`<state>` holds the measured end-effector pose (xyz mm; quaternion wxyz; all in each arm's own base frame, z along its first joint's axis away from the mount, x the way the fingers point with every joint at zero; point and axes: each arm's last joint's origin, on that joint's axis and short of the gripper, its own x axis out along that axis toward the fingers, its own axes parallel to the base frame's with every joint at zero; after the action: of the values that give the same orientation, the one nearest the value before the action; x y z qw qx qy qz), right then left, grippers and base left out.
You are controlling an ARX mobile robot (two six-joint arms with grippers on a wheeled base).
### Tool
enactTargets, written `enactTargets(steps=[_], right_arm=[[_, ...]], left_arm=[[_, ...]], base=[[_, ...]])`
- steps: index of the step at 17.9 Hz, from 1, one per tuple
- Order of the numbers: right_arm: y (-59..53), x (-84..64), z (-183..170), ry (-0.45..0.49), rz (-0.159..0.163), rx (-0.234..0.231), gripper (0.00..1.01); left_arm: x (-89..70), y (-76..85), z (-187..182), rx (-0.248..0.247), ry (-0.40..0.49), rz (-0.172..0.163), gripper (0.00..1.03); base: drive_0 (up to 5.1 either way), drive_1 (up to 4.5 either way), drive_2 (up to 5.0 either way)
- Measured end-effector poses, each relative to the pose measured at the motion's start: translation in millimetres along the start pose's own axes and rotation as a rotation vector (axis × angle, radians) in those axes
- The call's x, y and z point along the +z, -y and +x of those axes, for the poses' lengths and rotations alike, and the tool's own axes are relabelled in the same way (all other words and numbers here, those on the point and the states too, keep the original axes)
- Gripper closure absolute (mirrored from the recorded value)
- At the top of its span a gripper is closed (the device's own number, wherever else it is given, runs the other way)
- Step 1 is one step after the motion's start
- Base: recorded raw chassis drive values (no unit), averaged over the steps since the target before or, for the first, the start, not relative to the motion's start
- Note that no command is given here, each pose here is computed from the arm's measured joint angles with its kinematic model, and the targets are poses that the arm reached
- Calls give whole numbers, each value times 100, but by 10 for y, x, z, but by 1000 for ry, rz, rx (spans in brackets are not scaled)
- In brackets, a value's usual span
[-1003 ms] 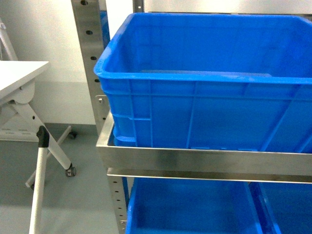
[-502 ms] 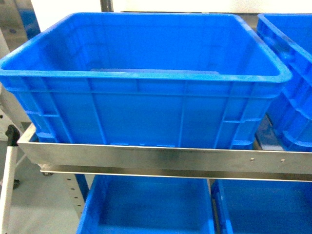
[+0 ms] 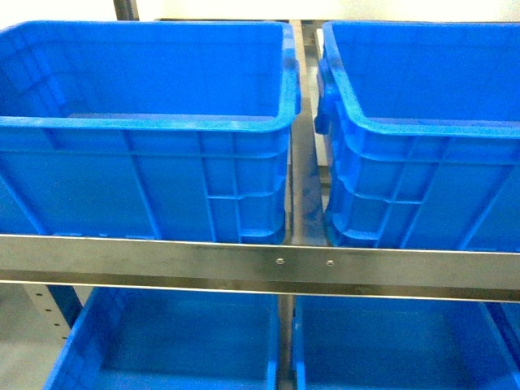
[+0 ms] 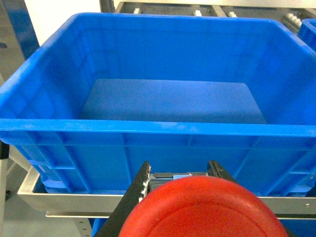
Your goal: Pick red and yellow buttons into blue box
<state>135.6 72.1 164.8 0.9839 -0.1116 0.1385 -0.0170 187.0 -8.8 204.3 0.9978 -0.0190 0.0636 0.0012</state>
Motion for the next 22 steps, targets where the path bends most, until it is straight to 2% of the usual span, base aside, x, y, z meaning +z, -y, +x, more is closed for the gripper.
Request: enactTargets(steps=[15,18,22], right_arm=[[1,-1,0,-1,0,-1,69],[4,-5,0,-3,-2,-10,69],[2,-3,0,-1,-1,-7,69]], left_arm=[[1,0,-1,0,1,0,76],[7,9,-3,-12,6,0,76],[3,-1,-1,1,2,0,76]], base=[[500,-228,-228],[0,0,0],[0,0,0]])
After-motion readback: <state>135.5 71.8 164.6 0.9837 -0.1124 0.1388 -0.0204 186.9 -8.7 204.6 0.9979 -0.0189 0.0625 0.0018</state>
